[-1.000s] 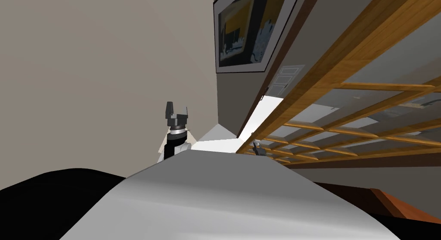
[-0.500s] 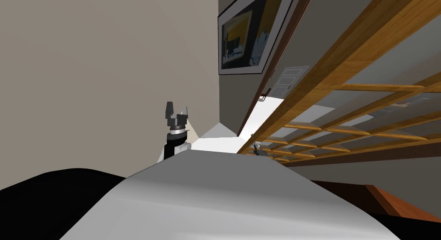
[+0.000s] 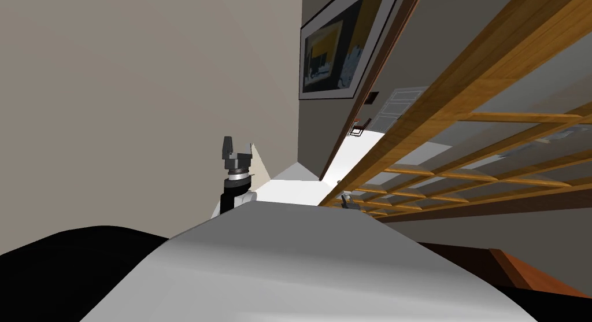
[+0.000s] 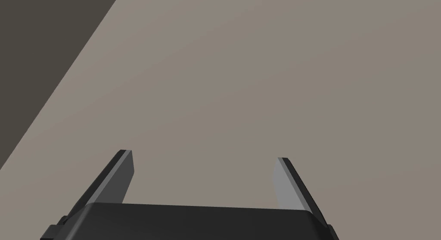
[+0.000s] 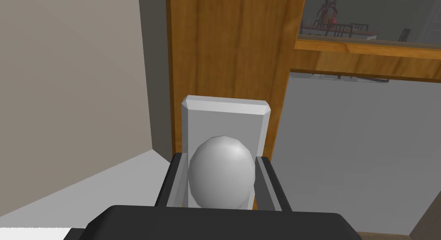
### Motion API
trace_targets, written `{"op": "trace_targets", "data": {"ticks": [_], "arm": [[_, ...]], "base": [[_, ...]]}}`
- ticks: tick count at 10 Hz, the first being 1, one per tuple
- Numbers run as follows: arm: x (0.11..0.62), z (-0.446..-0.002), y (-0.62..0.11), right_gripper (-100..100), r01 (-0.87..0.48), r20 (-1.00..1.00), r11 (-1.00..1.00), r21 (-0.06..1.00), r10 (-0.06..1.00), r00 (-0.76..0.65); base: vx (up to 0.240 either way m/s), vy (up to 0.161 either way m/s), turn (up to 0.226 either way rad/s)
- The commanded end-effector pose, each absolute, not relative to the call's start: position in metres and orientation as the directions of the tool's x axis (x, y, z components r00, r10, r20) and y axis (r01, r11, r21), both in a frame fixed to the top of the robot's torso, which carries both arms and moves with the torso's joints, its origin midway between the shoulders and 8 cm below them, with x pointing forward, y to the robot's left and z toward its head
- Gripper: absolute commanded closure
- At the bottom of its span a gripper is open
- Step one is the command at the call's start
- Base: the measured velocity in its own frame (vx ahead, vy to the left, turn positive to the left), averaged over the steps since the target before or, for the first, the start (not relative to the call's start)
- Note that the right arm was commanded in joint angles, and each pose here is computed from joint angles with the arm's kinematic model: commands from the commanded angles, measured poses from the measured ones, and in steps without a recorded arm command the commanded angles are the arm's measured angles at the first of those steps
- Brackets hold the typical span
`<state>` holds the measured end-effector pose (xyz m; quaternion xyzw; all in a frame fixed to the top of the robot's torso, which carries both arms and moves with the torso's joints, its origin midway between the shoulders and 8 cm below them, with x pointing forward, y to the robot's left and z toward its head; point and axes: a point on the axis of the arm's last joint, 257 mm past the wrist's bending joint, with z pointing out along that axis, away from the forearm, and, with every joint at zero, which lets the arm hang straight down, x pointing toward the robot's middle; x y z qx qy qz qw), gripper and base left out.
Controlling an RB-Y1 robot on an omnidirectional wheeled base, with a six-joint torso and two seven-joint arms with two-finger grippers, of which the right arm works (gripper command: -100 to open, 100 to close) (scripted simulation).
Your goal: Pull the door open
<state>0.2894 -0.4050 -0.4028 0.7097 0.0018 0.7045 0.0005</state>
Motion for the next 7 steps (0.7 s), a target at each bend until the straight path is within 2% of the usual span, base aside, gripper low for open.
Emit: {"op": "trace_targets", "data": {"ticks": [1, 4, 5, 7], "arm": [[0.2859, -0.4016, -0.4037, 100, 0.016, 1.0, -1.0, 0.001, 0.001, 0.003], [0.28, -0.4003, -0.4037, 100, 0.037, 1.0, -0.999, 0.0, 0.0, 0.0], [0.2816, -0.4018, -0.4025, 100, 0.033, 1.0, -0.999, 0.0, 0.0, 0.005], [0.2775, -0.4027, -0.4018, 100, 0.046, 1.0, -0.999, -0.002, -0.001, 0.007]], "base": [[-0.179, -0.045, 0.124], [-0.217, -0.06, 0.123], [-0.099, -0.023, 0.037], [-0.159, -0.043, 0.161]]}}
